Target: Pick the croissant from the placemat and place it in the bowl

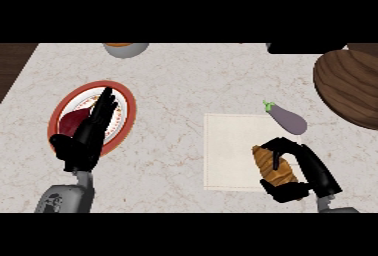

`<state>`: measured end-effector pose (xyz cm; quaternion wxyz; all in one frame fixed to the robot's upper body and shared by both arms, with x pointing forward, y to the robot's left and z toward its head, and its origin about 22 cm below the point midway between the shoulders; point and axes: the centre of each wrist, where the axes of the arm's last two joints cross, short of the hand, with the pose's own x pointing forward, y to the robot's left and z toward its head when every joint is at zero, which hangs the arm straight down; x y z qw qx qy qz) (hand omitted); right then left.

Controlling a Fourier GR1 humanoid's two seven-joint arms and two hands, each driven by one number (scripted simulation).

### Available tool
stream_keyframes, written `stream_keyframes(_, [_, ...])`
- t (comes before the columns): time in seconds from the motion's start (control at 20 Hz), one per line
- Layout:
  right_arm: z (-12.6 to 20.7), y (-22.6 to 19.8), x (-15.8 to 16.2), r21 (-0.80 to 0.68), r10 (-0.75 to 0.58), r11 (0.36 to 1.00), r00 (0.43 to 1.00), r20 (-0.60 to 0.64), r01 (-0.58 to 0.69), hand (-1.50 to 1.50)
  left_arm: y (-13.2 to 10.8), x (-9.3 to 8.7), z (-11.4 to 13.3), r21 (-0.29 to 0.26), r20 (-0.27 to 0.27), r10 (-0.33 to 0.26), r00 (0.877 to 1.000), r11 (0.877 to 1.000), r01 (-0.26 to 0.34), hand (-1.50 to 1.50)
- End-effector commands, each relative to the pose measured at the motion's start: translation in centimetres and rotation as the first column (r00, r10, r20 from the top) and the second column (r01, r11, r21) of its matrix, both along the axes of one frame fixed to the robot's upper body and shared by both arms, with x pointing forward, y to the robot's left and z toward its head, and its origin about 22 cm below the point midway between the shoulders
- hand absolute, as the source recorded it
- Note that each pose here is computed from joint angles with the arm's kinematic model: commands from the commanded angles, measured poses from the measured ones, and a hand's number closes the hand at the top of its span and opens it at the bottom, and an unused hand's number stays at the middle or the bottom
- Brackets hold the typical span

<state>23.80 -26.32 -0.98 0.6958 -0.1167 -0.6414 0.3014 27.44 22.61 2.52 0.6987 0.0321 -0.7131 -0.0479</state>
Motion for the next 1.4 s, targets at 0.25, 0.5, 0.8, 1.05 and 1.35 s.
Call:
stream_keyframes(0.25, [6.9,-4.4,-0.3,0.137,0.088,0.980,0.935,0.343,-0.143,1.50,-0.8,-0.6,0.7,-0.007,0.002,0.005,1.000,1.000,-0.005,0.00])
stream_keyframes(0.5, [11.0,-4.4,-1.6,0.068,0.043,0.994,0.856,0.516,-0.090,1.50,-1.4,-0.7,0.2,-0.007,-0.007,0.018,1.000,1.000,-0.018,0.00])
stream_keyframes(0.8, [18.6,-3.6,-2.0,0.026,-0.061,0.998,0.842,0.536,0.055,1.50,-1.7,0.2,1.0,-0.004,0.008,-0.005,1.000,1.000,0.005,0.00])
stream_keyframes(1.05, [24.2,-4.4,-0.7,-0.017,-0.103,0.991,0.844,0.526,0.131,1.50,-1.3,-0.4,0.3,-0.003,-0.021,-0.027,0.999,1.000,0.027,0.00])
stream_keyframes(1.35, [24.8,-5.6,3.4,0.007,-0.196,0.974,0.832,0.519,0.225,1.50,-1.1,0.3,0.3,0.009,0.017,-0.003,1.000,1.000,0.002,0.00])
